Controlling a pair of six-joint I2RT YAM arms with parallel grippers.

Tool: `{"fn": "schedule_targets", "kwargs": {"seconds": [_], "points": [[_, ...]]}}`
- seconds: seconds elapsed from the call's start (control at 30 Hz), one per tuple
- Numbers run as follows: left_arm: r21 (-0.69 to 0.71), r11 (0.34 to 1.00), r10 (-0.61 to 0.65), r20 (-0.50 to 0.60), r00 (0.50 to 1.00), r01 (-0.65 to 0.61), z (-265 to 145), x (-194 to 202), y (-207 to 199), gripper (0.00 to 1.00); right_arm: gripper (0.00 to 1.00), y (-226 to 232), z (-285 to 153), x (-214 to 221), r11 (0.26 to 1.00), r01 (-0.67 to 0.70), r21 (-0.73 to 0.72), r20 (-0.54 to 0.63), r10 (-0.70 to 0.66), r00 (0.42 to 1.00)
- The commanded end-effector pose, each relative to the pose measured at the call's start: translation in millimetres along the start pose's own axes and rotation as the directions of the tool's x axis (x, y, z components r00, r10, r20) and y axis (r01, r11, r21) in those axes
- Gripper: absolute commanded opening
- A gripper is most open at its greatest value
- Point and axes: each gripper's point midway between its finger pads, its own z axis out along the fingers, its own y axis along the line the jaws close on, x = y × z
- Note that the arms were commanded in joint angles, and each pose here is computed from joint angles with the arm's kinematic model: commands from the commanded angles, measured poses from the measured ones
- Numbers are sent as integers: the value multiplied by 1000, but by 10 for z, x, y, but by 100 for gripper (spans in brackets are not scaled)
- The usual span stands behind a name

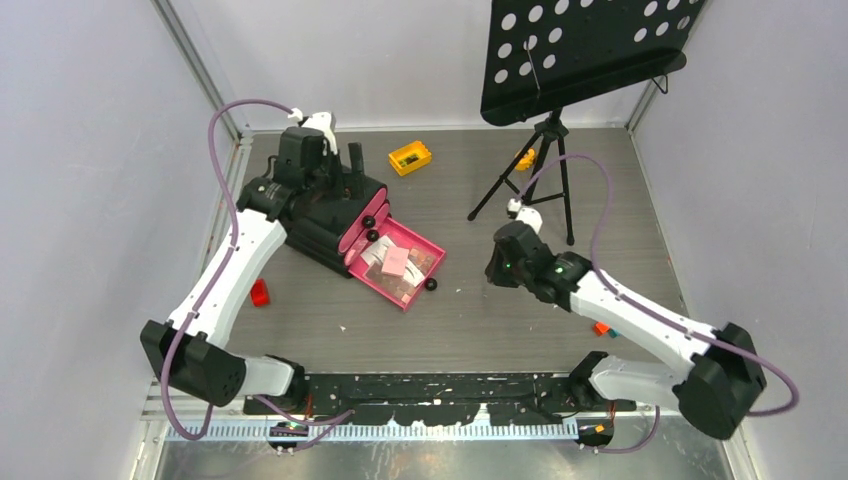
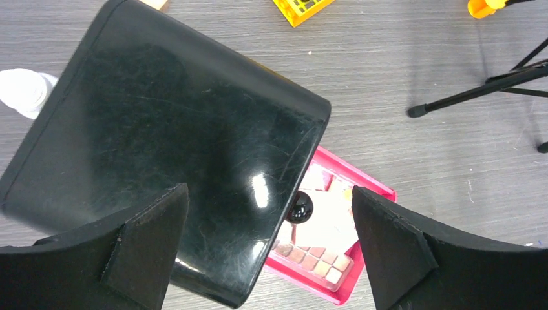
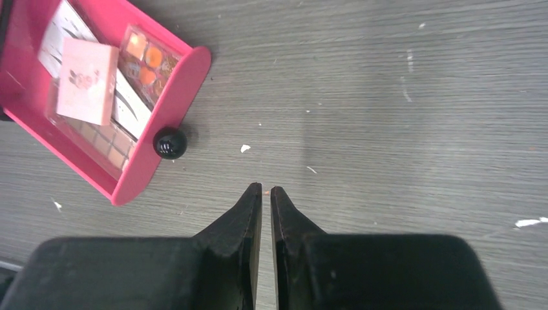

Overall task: Organize the makeup
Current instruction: Close the drawer in the storage box.

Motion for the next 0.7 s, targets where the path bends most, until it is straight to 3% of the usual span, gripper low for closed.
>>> {"fn": "schedule_targets", "kwargs": {"seconds": [0.0,0.17,0.3,0.67], "points": [[-87,996,32,55,998,-27,-198,-83,217,100,16,-286,-219,-119,998,-31,53,51,28,998],[-153,986,75,18,997,-71,-247,83,402,100,16,-698,-326,-301,979,-98,177,126,76,989],[-182,976,117,-26,993,-120,-246,116,481,100,16,-777,-282,-418,970,-124,208,151,94,984],[-39,997,67,6,998,-66,-150,-201,175,100,15,-297,77,-335,983,-182,-28,91,184,979]]}}
